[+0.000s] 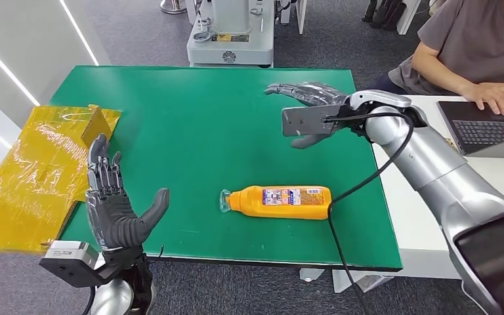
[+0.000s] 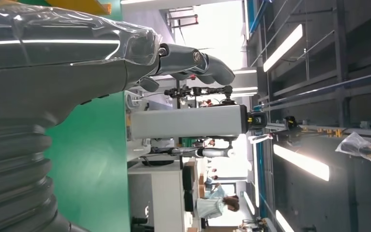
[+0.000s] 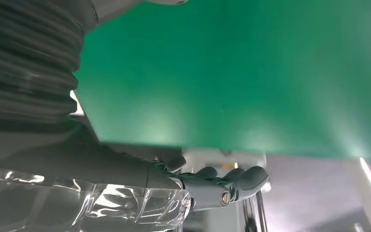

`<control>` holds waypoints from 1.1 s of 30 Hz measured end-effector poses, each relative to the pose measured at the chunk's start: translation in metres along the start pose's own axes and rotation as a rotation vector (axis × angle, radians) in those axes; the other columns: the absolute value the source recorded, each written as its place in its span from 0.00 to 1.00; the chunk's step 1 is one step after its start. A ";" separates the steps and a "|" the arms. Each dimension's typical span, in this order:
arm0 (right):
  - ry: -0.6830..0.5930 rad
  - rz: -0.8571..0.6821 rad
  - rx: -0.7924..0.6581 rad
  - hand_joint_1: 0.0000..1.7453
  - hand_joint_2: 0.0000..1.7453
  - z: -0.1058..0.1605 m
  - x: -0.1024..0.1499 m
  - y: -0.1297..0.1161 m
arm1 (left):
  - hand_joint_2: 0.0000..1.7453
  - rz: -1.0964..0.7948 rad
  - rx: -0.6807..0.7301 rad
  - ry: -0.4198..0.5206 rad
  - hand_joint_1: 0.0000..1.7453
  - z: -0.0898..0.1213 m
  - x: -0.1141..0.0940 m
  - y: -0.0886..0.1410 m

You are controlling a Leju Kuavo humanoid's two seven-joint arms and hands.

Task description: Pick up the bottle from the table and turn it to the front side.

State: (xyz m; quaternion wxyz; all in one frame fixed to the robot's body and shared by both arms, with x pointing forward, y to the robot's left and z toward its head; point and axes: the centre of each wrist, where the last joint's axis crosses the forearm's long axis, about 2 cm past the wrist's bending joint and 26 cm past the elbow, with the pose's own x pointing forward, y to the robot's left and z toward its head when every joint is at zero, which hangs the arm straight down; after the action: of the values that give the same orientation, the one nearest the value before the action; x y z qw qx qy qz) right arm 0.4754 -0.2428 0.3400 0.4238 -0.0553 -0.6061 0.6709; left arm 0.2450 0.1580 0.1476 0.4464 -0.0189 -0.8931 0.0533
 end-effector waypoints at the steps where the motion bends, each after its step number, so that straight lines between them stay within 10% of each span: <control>1: 0.017 -0.010 0.022 0.00 1.00 -0.002 -0.004 0.003 | 1.00 0.001 0.000 -0.004 0.00 0.000 0.000 0.000; 33: 0.316 -0.003 0.348 0.00 1.00 -0.012 -0.066 0.127 | 1.00 0.015 -0.012 -0.014 0.00 -0.015 -0.009 -0.006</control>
State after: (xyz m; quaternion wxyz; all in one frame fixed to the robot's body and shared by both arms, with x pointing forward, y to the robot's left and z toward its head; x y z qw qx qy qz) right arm 0.4606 -0.2643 0.1984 0.5176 -0.0848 -0.4075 0.7476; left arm 0.2625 0.1529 0.1506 0.4394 -0.0281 -0.8964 0.0514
